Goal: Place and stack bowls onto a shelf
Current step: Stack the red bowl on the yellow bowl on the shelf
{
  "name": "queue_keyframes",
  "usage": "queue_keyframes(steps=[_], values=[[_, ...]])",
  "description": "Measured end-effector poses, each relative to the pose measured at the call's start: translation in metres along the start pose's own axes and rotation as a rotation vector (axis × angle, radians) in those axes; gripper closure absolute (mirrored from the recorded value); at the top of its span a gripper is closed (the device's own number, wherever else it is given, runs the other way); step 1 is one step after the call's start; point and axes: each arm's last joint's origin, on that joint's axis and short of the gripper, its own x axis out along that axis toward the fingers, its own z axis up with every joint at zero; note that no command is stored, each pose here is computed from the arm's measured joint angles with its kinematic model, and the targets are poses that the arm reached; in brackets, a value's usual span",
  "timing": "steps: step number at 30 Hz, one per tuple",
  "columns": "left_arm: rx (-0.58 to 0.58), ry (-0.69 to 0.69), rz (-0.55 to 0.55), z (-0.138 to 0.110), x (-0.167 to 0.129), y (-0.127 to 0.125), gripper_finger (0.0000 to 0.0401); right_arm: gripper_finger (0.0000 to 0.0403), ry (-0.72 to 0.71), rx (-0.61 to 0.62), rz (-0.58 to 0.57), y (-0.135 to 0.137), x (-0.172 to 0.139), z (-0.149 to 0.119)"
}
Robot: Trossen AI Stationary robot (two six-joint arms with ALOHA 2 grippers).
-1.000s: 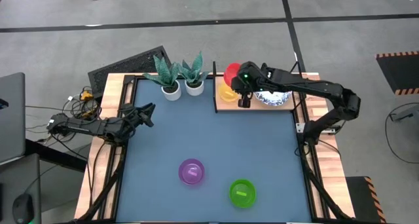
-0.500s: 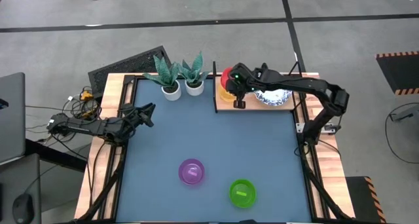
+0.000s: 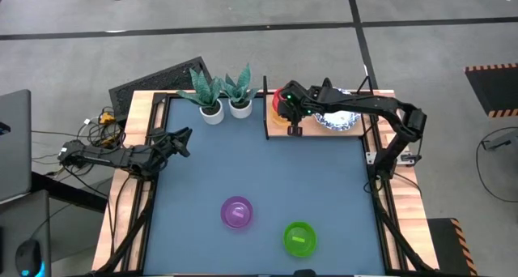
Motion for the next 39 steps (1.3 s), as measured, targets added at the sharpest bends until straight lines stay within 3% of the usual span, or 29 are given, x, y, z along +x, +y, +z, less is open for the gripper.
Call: queue_keyframes(steps=[6, 12, 24, 30, 34, 39], values=[[0.0, 0.0, 0.0, 0.0, 0.0, 0.0, 0.0303, 0.0363, -0.002, 0.0, -0.001, 0.0, 0.0, 0.0], [0.0, 0.0, 0.0, 0.0, 0.0, 0.0, 0.0303, 0.0338, 0.0, 0.001, -0.001, 0.0, 0.0, 0.0], [0.001, -0.003, 0.005, 0.0, 0.0, 0.0, 0.0303, 0.0237, 0.003, 0.021, -0.006, -0.002, 0.0, -0.001], [0.001, -0.003, 0.005, 0.0, 0.0, 0.0, 0.0303, 0.0192, -0.06, 0.103, -0.04, -0.012, -0.022, 0.016], [0.001, -0.004, 0.006, 0.0, 0.0, 0.0, 0.0303, 0.0192, -0.115, 0.178, -0.07, -0.018, -0.044, 0.033], [0.001, -0.004, 0.006, 0.0, 0.0, 0.0, 0.0303, 0.0237, -0.076, 0.205, -0.173, -0.013, -0.044, 0.035]])
